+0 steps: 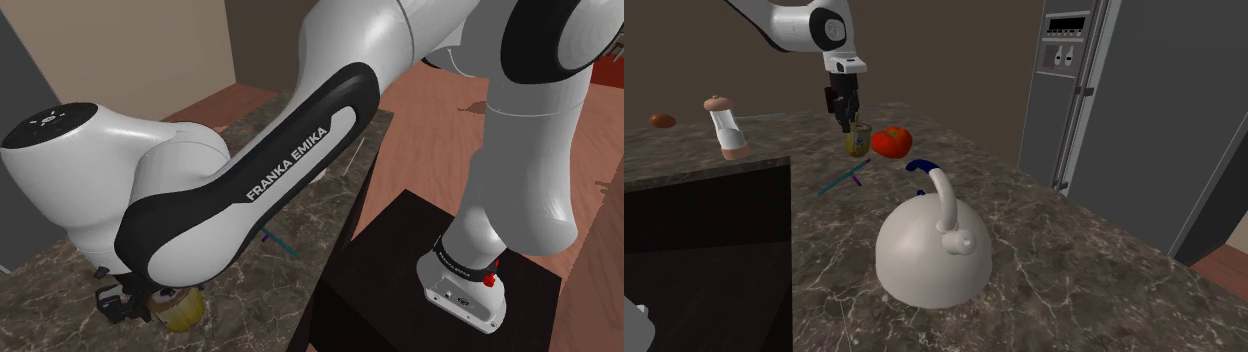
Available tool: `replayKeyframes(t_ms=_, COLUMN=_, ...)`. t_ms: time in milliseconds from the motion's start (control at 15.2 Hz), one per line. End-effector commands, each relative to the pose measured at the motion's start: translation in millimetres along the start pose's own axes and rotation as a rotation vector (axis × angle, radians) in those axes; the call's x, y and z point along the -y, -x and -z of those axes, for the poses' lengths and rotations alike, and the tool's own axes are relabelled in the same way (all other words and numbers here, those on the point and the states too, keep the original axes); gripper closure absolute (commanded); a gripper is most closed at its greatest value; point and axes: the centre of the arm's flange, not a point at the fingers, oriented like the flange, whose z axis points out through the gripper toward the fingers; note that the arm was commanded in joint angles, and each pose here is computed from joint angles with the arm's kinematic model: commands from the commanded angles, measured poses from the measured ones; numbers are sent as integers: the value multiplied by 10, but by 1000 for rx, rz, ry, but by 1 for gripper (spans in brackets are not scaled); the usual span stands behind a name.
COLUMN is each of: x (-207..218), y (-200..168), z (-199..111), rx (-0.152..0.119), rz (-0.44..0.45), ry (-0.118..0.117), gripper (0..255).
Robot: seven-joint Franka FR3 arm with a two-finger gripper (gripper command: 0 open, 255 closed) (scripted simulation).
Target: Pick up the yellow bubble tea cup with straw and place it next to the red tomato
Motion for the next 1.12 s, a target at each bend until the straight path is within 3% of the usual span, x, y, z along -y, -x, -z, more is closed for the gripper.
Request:
replayKeyframes(t_ms=0, x=0, y=-1, z=1, rx=0, rz=0, ry=0, gripper=0)
replayKeyframes(t_ms=264, x=0, y=-1, z=1, rx=0, rz=0, ry=0, gripper=0)
replayKeyframes(t_ms=528, x=0, y=-1, z=501, rx=0, rz=0, ry=0, gripper=0)
replayKeyframes(t_ms=1056, x=0, y=-1, z=501, rx=0, rz=0, ry=0, gripper=0)
